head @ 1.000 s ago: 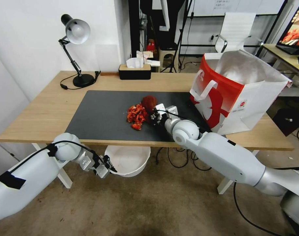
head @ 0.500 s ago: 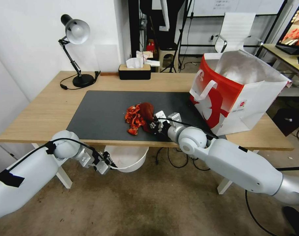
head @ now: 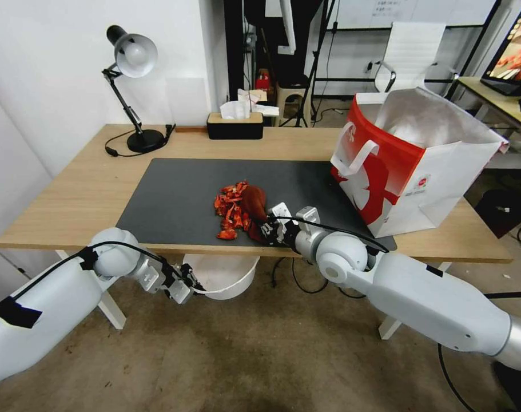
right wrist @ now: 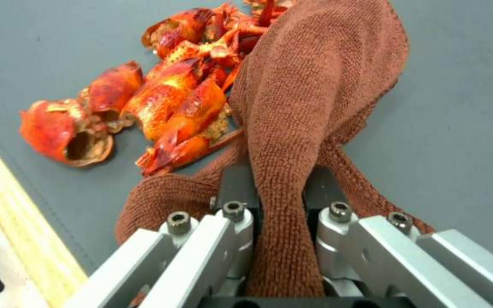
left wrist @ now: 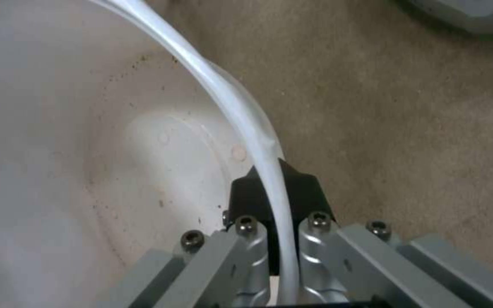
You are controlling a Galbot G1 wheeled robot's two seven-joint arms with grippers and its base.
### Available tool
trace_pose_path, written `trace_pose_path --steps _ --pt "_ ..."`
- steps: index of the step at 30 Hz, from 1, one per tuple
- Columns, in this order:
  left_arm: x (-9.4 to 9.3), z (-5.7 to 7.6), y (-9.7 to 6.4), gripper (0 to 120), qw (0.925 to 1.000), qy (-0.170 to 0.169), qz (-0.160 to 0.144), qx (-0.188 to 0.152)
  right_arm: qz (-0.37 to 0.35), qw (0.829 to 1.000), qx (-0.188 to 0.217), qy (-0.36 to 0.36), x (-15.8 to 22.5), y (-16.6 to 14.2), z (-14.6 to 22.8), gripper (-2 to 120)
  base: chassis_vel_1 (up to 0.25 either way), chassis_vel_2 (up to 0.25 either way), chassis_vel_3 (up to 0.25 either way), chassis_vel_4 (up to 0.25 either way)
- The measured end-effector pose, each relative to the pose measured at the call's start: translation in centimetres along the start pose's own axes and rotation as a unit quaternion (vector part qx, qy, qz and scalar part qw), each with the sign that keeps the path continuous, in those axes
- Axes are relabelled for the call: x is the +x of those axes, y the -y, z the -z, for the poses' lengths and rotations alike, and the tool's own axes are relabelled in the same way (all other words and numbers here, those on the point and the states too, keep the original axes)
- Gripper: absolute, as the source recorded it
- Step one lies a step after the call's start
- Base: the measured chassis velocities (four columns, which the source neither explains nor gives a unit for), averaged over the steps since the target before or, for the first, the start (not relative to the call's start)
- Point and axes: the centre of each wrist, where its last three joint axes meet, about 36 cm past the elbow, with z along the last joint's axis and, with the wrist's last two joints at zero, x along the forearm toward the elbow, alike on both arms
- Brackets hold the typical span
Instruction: Sweep shrimp from table into container with towel, then put container into takeout bag.
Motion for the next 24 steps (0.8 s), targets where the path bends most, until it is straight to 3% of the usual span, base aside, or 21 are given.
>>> trace_pose_path --steps 17,24 --pt "0.0 0.1 1.0 0 1.0 -0.001 -0.005 0.006 0.016 1.0 0.002 0.002 1.0 -0.9 -0.1 7 0.0 0.0 0.0 0.0" --pt "-0.6 0.9 1.1 0 1.0 0.008 -0.003 0.001 0.022 1.0 0.005 0.003 1.4 -1.1 0.0 7 0.0 0.0 0.0 0.0"
